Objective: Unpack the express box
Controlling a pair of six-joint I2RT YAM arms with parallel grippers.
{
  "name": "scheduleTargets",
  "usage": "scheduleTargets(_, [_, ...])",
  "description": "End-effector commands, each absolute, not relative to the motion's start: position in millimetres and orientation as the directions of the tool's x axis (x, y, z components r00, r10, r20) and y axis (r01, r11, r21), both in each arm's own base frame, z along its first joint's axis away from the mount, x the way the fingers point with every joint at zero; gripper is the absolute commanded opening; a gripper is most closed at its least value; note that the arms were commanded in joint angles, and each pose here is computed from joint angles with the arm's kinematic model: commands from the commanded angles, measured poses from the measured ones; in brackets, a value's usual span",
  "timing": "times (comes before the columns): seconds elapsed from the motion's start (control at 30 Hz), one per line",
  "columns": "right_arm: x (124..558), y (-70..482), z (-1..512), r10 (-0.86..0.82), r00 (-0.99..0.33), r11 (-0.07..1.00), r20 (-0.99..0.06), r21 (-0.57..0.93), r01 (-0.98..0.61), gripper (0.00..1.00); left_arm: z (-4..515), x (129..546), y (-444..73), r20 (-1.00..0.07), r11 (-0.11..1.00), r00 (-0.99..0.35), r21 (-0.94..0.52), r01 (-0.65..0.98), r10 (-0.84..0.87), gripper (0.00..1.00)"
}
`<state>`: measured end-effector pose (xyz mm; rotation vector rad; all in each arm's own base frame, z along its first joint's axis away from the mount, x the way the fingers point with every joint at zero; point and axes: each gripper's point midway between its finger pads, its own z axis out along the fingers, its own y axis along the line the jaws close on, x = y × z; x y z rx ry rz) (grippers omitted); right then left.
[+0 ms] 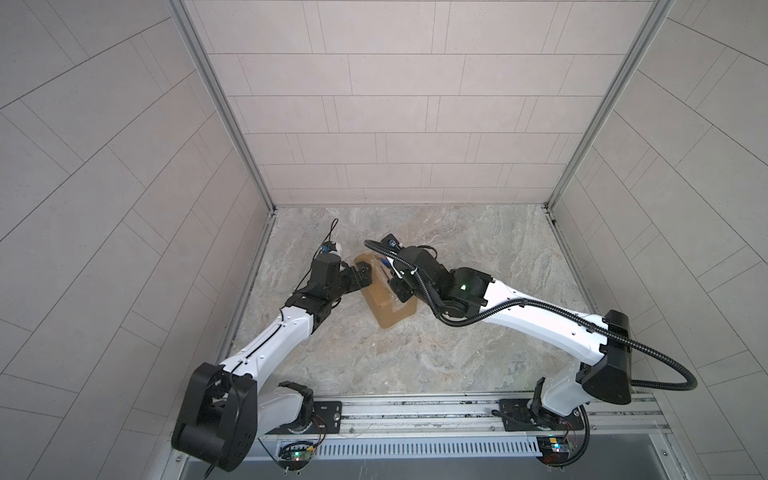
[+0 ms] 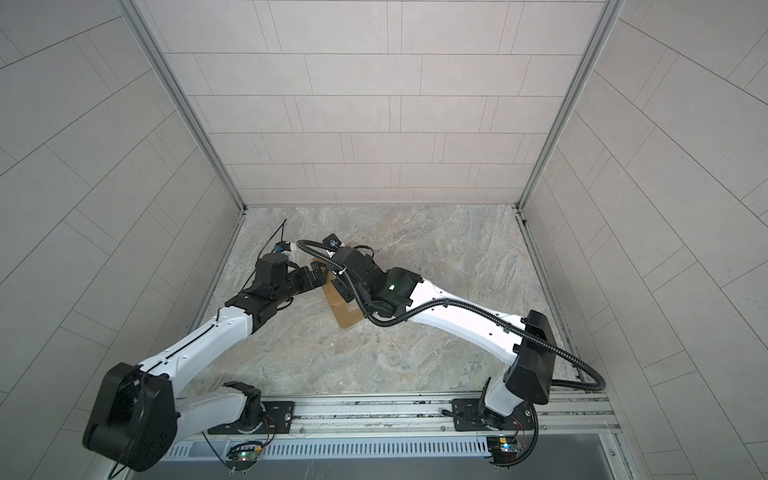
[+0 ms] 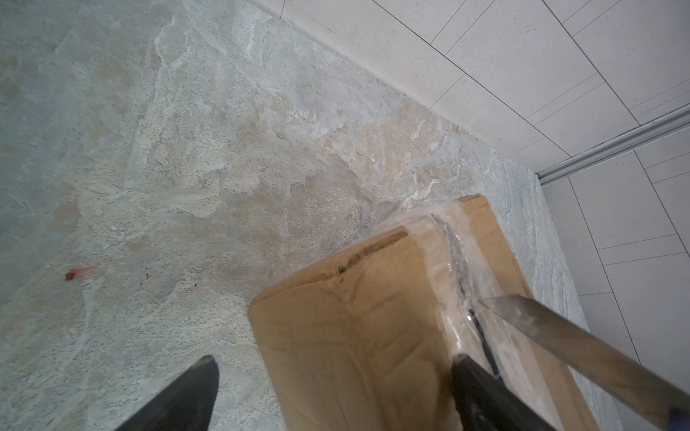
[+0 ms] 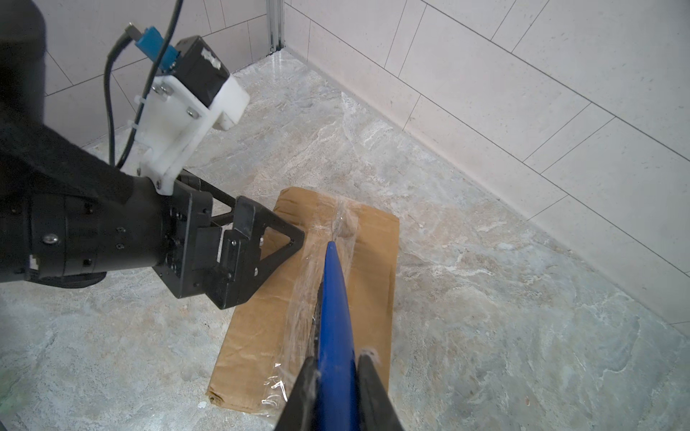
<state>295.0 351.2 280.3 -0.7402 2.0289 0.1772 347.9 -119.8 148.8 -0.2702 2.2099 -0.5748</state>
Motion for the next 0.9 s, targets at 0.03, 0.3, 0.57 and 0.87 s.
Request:
scheduleTargets(0.03, [298.3, 355.4, 290.6, -0.43, -0.349, 0.811, -0.833, -0.187, -0.554, 0.0, 133.1, 340.5, -114.4, -0.648, 0.883, -0.667, -0.469, -0.03, -0.367, 1.0])
scheduleTargets(0.3, [300.5, 356.2, 281.9, -0.45, -0.351, 0.811, -0.821, -0.212, -0.545, 0.0, 130.8, 339.1, -114.1, -0.646, 0.883, -0.669, -0.468, -0.033, -0.367, 1.0])
scheduleTargets(0.57, [299.6, 353.7, 286.3, -0.443, -0.344, 0.817, -0.828, -0.214, -0.536, 0.0, 128.3, 339.4, -114.6, -0.641, 0.882, -0.673, -0.47, -0.035, -0.369, 1.0])
scheduleTargets(0.87, [299.5, 352.1, 281.9, -0.447, -0.346, 0.818, -0.825, -0.22, -0.531, 0.0, 125.2, 338.2, -114.5, -0.636, 0.88, -0.676, -0.473, -0.04, -0.373, 1.0])
